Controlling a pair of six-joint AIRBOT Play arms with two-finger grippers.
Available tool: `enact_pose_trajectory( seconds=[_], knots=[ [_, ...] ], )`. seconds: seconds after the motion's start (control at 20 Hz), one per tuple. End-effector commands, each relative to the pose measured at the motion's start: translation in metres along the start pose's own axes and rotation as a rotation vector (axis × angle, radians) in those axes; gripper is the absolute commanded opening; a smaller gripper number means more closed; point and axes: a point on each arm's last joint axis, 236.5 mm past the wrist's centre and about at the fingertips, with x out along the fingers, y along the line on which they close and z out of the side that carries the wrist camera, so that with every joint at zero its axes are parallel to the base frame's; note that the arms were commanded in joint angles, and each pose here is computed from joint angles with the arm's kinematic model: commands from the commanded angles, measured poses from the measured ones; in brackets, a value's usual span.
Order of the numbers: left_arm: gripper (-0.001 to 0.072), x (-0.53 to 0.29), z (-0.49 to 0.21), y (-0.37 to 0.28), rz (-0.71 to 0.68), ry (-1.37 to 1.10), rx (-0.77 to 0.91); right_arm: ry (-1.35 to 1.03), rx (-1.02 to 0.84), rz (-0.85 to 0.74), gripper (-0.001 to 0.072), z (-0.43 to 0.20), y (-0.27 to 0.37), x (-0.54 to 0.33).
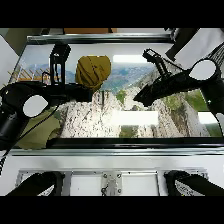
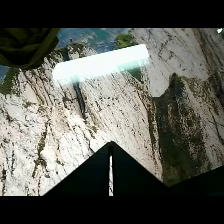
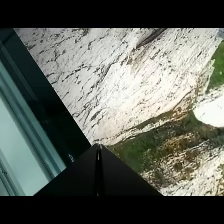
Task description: Fold the clothes and pants, and hang the long-sleeved shirts on hangers.
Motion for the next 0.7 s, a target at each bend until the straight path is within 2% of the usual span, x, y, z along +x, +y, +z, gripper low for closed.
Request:
enact_pose_trajectory(
  seconds=[0.0,0.55,0.6,0.65],
  knots=[
    [0.0017,0.0,0.0,0.0,0.0,0.0,0.001,0.001,0.0,0.001,0.0021,0.0,0.0,0.0],
    [0.0022,0.0,0.004,0.002,0.009,-0.018,0.037,0.001,0.0,0.001,0.0021,0.0,0.0,0.0],
    [0.0289,-0.001,0.008,0.011,0.046,-0.031,0.115,0.001,0.0,0.001,0.0021,0.0,0.0,0.0],
    [0.068,-0.004,0.011,0.024,0.101,-0.04,0.17,0.001,0.0,0.001,0.0021,0.0,0.0,0.0]
  ],
)
